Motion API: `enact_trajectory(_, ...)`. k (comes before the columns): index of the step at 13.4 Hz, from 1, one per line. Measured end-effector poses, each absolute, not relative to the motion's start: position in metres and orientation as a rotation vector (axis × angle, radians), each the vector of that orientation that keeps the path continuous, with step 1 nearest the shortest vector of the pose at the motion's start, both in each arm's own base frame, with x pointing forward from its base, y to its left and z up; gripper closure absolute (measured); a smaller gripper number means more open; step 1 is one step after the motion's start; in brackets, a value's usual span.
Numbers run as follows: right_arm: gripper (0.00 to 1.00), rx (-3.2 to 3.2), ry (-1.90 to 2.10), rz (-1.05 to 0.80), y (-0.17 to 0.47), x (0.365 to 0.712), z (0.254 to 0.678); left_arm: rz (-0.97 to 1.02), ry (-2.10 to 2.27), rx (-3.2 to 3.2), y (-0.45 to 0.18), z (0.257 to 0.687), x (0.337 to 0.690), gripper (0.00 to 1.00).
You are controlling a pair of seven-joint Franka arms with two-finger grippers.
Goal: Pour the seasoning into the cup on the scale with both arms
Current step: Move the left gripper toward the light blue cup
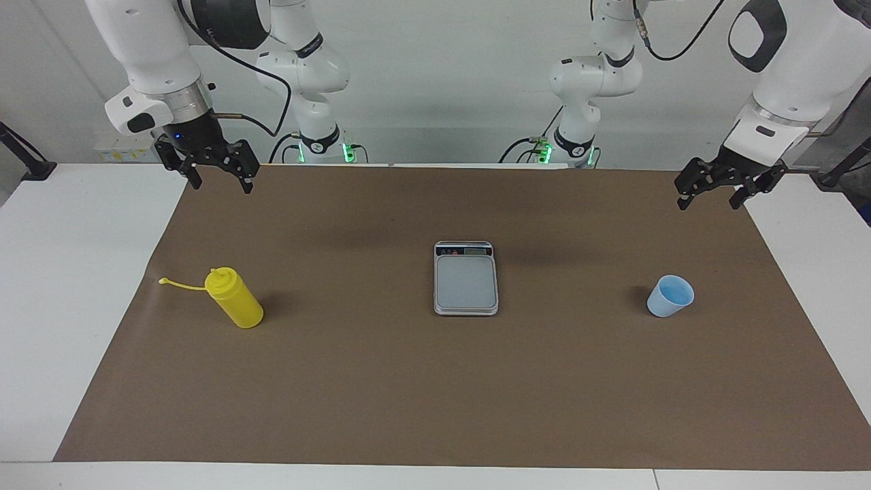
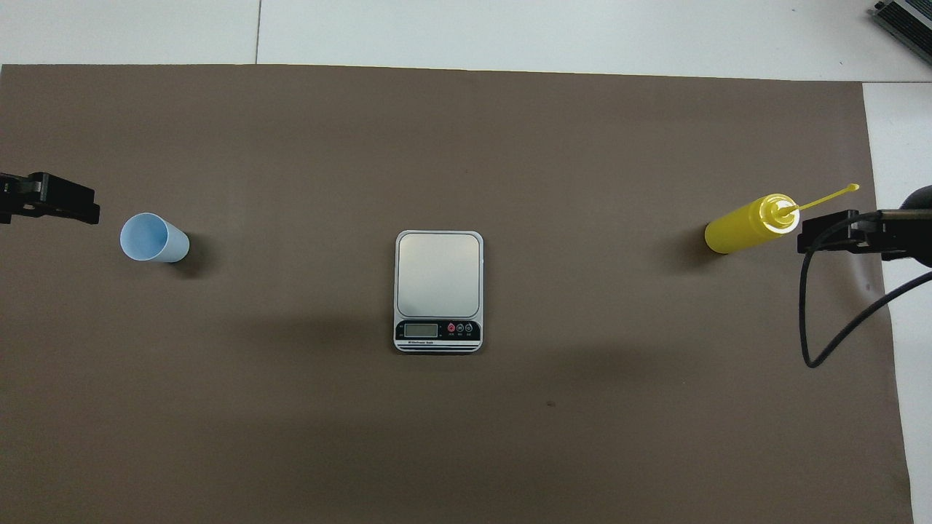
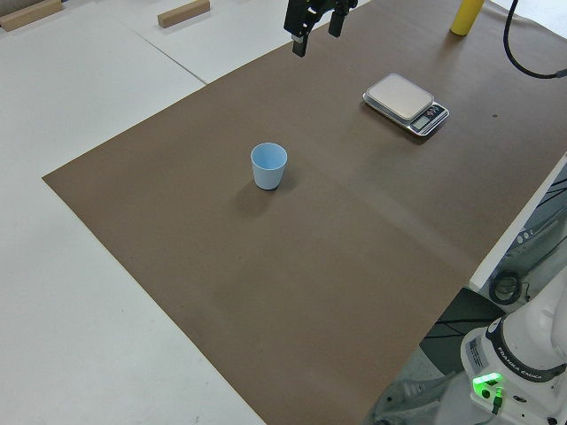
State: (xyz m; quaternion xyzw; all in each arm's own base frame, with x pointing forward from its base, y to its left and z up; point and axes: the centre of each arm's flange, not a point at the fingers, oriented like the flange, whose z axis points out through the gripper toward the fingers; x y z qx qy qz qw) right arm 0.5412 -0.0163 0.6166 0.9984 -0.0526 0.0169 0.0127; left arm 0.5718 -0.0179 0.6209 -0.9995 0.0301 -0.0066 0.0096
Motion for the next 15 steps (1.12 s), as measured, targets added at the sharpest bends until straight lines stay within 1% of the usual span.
enact_trajectory(11, 0.0, 3.111, -0.167, 0.034, -0.017, 0.542, 0.613, -0.019, 0.094, -3.121, -0.018, 0.621, 0.57, 0.0)
enact_trajectory(15, 0.0, 3.111, -0.167, 0.034, -0.017, 0.542, 0.613, -0.041, 0.095, -3.12, -0.018, 0.607, 0.568, 0.0)
